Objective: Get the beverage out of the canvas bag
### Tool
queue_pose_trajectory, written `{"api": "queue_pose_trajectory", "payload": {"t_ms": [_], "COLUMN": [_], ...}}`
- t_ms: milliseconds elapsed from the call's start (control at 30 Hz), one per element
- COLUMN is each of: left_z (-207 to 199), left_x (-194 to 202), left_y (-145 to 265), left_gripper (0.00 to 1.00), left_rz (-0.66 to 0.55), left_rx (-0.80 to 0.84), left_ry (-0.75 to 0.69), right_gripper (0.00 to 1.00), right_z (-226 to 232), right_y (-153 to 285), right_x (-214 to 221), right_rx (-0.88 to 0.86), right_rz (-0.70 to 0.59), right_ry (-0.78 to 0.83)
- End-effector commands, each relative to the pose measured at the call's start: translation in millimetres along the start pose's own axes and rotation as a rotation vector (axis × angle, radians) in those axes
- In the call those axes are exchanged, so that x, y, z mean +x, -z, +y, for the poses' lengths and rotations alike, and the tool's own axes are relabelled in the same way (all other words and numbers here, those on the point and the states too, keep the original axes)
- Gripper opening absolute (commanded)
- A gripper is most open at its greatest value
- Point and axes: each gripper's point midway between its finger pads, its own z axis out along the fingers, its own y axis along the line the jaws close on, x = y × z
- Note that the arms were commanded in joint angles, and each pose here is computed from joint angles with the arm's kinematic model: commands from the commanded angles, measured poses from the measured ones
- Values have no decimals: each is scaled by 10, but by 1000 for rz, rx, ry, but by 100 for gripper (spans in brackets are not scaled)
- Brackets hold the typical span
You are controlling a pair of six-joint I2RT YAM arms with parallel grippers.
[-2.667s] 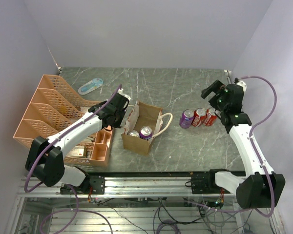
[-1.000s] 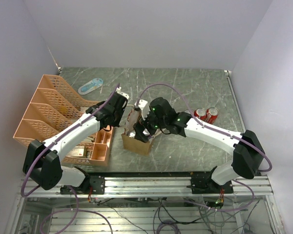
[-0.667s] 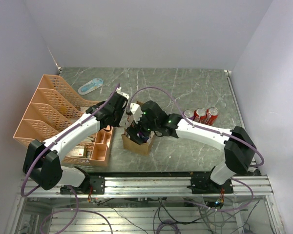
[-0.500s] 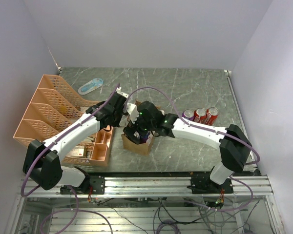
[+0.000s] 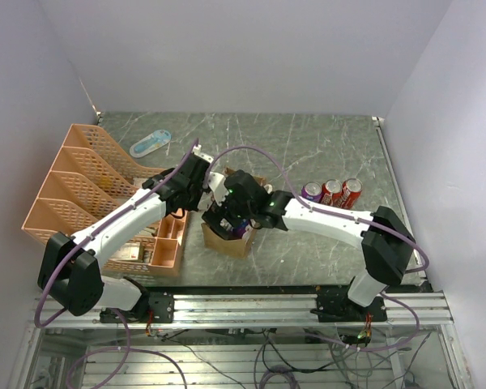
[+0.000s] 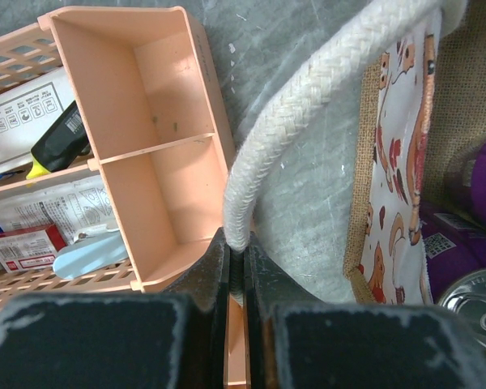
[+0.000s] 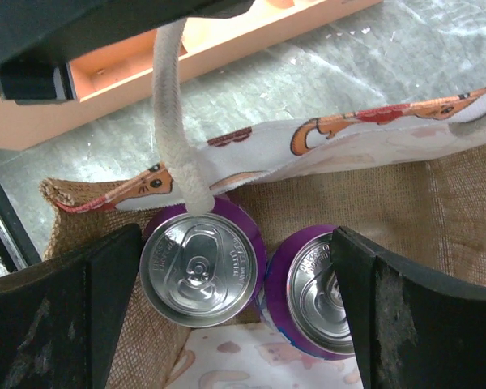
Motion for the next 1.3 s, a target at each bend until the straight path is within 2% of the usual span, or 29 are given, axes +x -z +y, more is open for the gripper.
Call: {"api": "queue_pose_trajectory", "payload": {"t_ms": [0,233,333,467,633,867,1100,1267], "left_z": [-40,-42,-43,-46,-48,-56,-60,-61], "left_x": [-155,-150,-150,-155,-145,-146,-148,-142], "left_y": [60,59,57,59,55,49,53,50], "left_gripper": [7,7,7,7,7,7,7,7], "left_rz": [-45,-43,-42,-44,-41,-40,-41,-39], "left_rx": [21,22,22,24,24,28,31,31], "left_ry": [6,6,6,7,6,4,4,4], "right_gripper": [100,100,100,100,100,100,100,100], "right_z": [37,56,13,-139,-320,-224,-153,-110], "right_y": [119,361,434,462,454,432,429,501], "right_x": [283,-112,-168,-92,121,362,575,431], "right_rx": [15,5,25,97,175,125,105,86], "right_rz": [93,-33,-47,2,121,201,238,192], "right_ry": [-28,-27,-3,55,100,57,9,-8]}}
